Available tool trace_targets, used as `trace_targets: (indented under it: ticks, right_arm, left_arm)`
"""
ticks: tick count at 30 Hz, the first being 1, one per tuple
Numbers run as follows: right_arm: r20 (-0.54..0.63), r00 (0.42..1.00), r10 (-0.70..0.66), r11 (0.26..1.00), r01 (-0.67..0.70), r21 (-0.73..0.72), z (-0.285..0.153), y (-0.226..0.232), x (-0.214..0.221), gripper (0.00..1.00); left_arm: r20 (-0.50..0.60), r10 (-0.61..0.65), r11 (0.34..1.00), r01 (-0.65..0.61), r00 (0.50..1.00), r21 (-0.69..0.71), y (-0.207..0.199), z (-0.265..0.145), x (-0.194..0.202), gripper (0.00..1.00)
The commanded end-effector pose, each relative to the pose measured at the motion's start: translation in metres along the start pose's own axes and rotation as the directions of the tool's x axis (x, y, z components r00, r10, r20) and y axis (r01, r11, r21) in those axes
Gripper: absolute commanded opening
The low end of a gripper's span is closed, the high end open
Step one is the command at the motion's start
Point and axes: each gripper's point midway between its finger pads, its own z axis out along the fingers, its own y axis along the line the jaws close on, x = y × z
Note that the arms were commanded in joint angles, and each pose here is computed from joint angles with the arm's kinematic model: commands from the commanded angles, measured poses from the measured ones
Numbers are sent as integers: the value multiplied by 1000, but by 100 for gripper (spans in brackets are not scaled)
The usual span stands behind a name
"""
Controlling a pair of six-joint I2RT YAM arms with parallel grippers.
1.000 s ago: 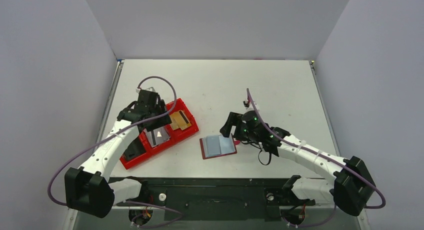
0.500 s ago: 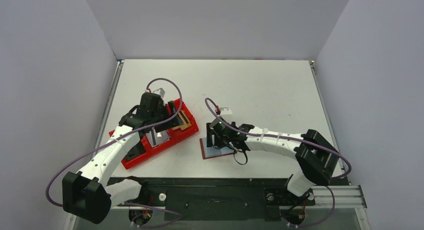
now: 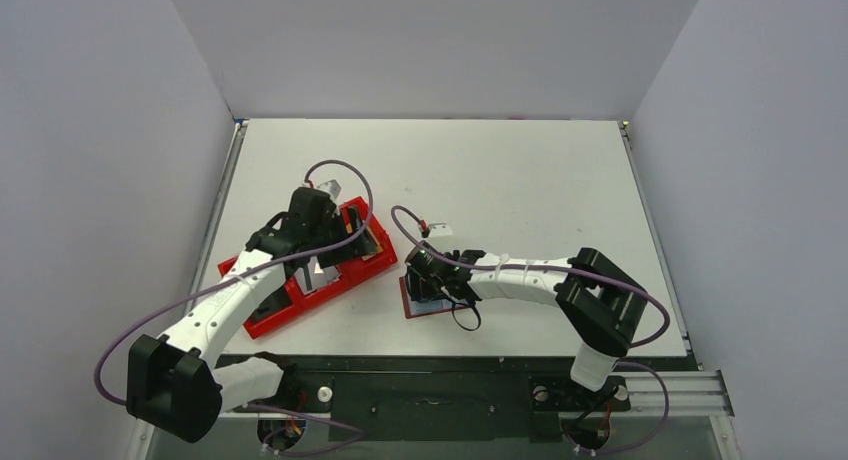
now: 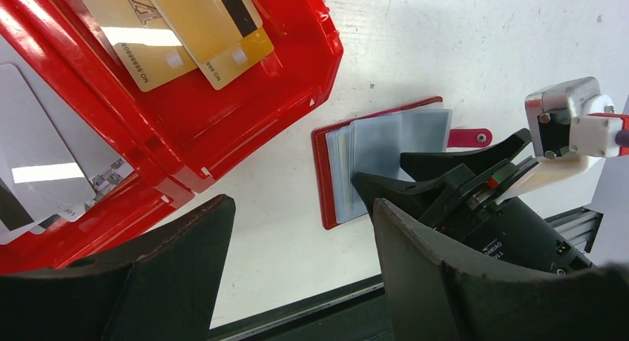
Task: Take the credit cards out of the card holder
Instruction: Remove the credit card from the card holder.
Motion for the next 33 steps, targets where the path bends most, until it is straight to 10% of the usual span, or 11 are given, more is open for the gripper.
trace_targets:
  ticks: [1,21,33]
  right_arm:
    - [45,999,17,1000,-18,15,-2,1,-8,59]
    - [39,993,108,993,-105,-61,1,-6,0,1]
    - [-7,951,309,905,-296,-305,5,-12,-2,0]
  left_arm:
    - [17,12,999,-12,1000,51,-13,5,-5,67]
    - [-71,48,997,-43,996,61,-26,29,24,68]
    - [-186,74,993,-55,980,107,-53,68,63,40]
